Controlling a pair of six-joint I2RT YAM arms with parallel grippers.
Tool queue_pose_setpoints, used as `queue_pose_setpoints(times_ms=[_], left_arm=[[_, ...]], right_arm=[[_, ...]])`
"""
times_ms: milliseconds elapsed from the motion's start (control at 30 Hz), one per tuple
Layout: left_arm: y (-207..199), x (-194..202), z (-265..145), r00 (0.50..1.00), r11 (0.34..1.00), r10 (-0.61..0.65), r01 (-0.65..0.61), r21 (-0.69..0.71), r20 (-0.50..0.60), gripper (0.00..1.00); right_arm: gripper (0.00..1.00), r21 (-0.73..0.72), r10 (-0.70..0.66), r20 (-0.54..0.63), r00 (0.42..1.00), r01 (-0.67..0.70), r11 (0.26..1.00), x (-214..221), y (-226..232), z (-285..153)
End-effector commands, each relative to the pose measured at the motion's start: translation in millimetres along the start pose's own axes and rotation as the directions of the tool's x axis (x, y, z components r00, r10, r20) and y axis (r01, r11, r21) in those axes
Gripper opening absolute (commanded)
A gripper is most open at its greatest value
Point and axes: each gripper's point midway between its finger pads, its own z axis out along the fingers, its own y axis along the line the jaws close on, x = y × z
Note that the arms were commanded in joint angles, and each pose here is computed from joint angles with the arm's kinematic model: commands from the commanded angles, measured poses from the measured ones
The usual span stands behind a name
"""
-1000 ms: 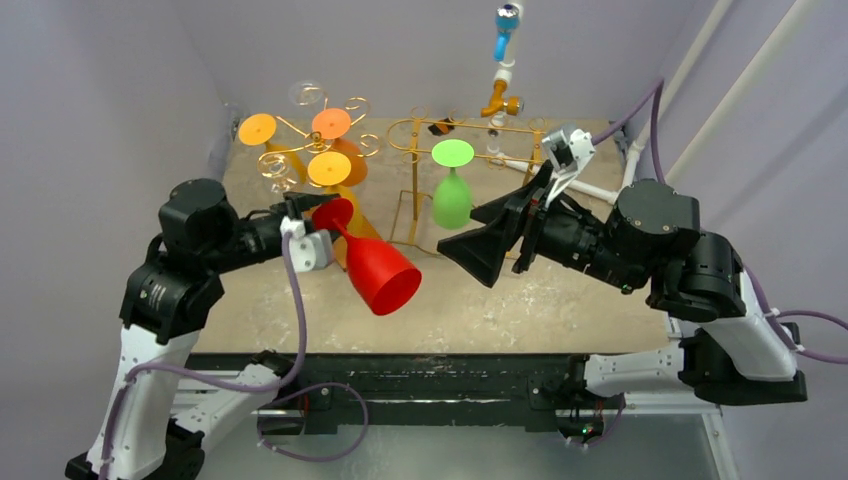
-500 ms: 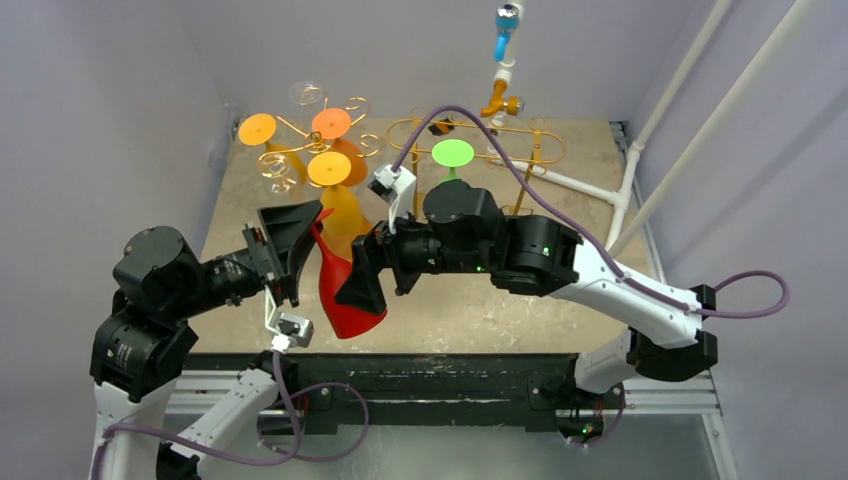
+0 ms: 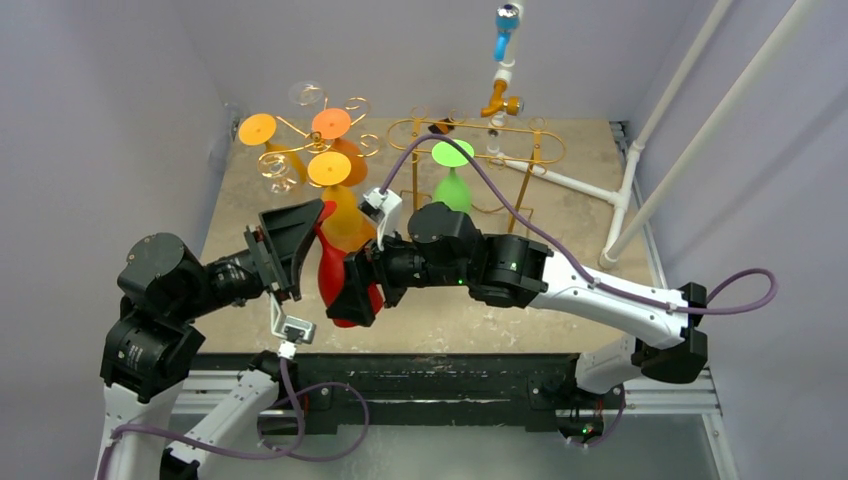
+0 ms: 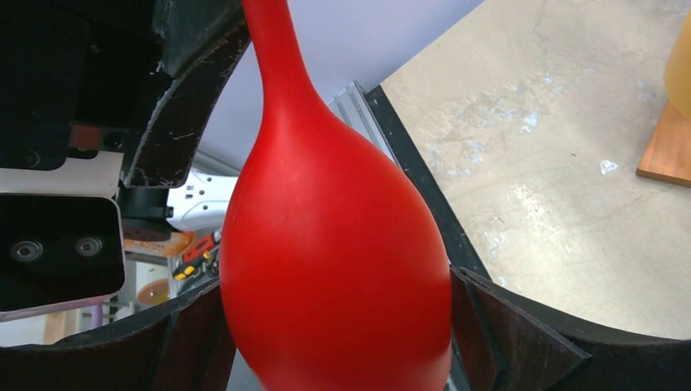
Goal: Place the wine glass upside down on the wine glass rack
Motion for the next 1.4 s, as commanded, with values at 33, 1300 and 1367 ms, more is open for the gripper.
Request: queue_pose_setpoints(times_ms=[33, 1300, 1367], left_arm=[[26.1, -6.0, -3.6, 0.995, 0.993, 0.101, -0.099, -0.067, 0.026, 0.0], [39.1, 131.4, -41.0, 0.311, 0.347, -0.933, 0.637, -0.689, -0.183, 1.0], [36.8, 127.9, -39.3, 0.318, 0.353, -0.931, 0.648, -0.675, -0.181, 1.0]], right_arm=[[0.94, -0.1, 0.028, 0.195, 0.98, -0.008, 0.995, -39.6, 23.8, -12.7], [0.4, 0.705, -0.252, 0.531, 0.809, -0.257, 0.661, -3.7, -265.3, -170.6], [0.4, 0.703, -0.256, 0.536, 0.805, -0.258, 0.663, -5.6, -266.1, -169.5]])
